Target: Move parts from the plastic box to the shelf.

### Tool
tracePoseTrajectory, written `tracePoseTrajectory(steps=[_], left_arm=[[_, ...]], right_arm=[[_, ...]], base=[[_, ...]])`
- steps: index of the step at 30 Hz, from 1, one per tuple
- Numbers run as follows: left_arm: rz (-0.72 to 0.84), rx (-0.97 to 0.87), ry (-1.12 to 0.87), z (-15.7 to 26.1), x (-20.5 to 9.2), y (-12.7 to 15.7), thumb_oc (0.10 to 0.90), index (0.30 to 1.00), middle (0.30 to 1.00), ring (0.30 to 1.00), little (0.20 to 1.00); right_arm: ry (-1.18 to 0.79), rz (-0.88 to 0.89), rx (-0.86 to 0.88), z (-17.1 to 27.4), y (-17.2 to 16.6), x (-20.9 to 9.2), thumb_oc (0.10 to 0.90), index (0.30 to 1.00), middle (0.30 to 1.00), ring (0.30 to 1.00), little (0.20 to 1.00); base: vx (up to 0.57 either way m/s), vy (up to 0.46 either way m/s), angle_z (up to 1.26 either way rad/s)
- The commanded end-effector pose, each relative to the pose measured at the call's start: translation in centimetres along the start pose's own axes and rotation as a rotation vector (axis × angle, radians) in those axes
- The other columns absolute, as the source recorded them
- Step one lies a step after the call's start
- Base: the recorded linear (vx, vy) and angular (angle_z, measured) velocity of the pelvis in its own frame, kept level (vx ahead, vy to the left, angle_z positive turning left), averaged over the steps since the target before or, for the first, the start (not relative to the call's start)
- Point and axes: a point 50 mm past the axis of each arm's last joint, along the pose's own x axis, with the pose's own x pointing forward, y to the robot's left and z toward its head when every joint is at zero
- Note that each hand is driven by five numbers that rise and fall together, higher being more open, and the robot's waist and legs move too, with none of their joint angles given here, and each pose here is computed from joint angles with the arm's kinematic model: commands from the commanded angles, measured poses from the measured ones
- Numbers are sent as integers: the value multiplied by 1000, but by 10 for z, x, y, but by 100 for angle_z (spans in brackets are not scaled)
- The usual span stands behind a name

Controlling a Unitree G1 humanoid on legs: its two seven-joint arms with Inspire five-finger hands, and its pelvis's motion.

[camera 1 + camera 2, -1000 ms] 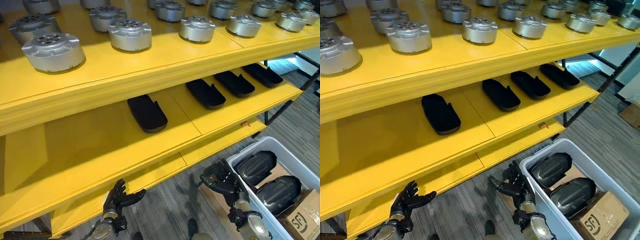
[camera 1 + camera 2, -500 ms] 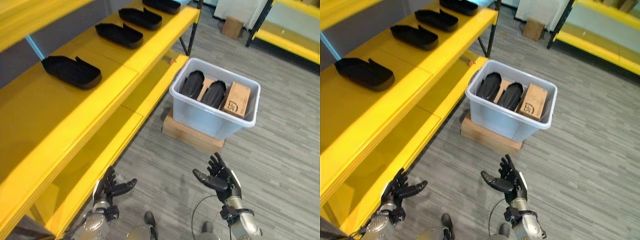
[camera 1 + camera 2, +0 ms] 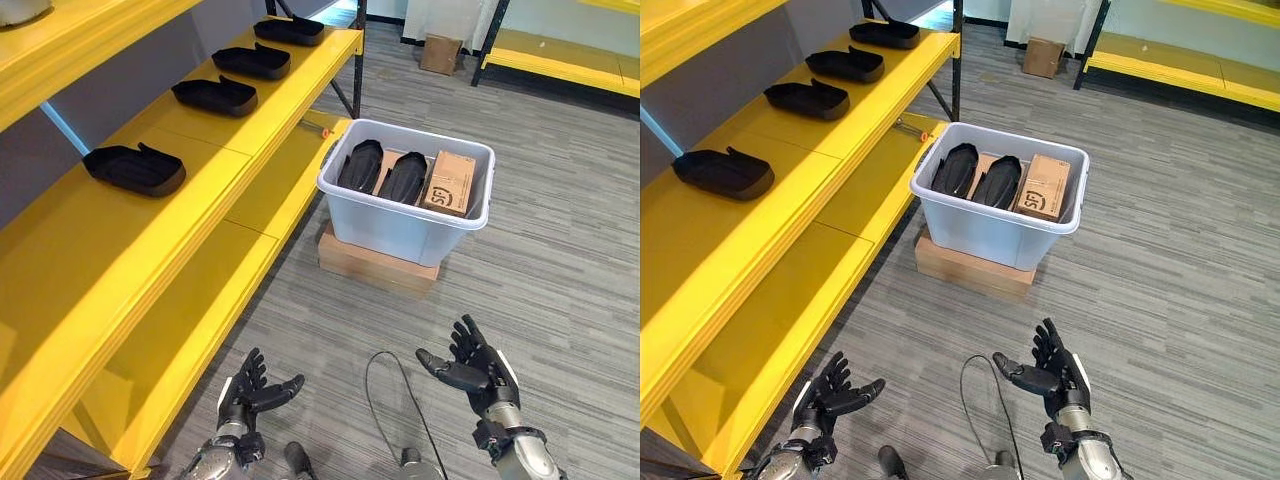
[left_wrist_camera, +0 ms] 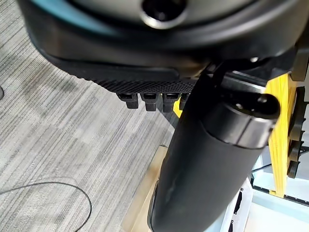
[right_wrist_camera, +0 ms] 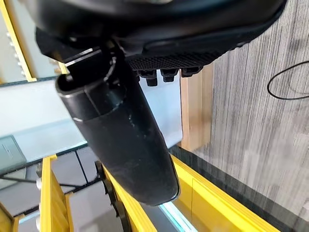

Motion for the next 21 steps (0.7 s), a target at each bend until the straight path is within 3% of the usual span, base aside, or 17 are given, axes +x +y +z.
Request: tracePoseTrajectory(steps=[1,11,17,21], left_arm=[[-27,-39,-220,44,12,-3,900,1000,1000,1000,1000],[-66,-39,-245,52,17,-15,900,1000,1000,1000,1000],[-81,-42,-265,60,18,-18,900,1000,1000,1000,1000],[-56,-72,-275,61,16,-14,900,1000,1000,1000,1000]], right_arm=[[-271,49,4,49,9,13,900,1000,1000,1000,1000],[-290,49,-22,53,8,12,900,1000,1000,1000,1000],[-282,35,-32,52,3,8,900,1000,1000,1000,1000],[-266,3,-56,52,-4,12,900,1000,1000,1000,1000]], base=[[34,-74,-10],[28,-128,-12],[51,-292,-26],[99,20,-12]])
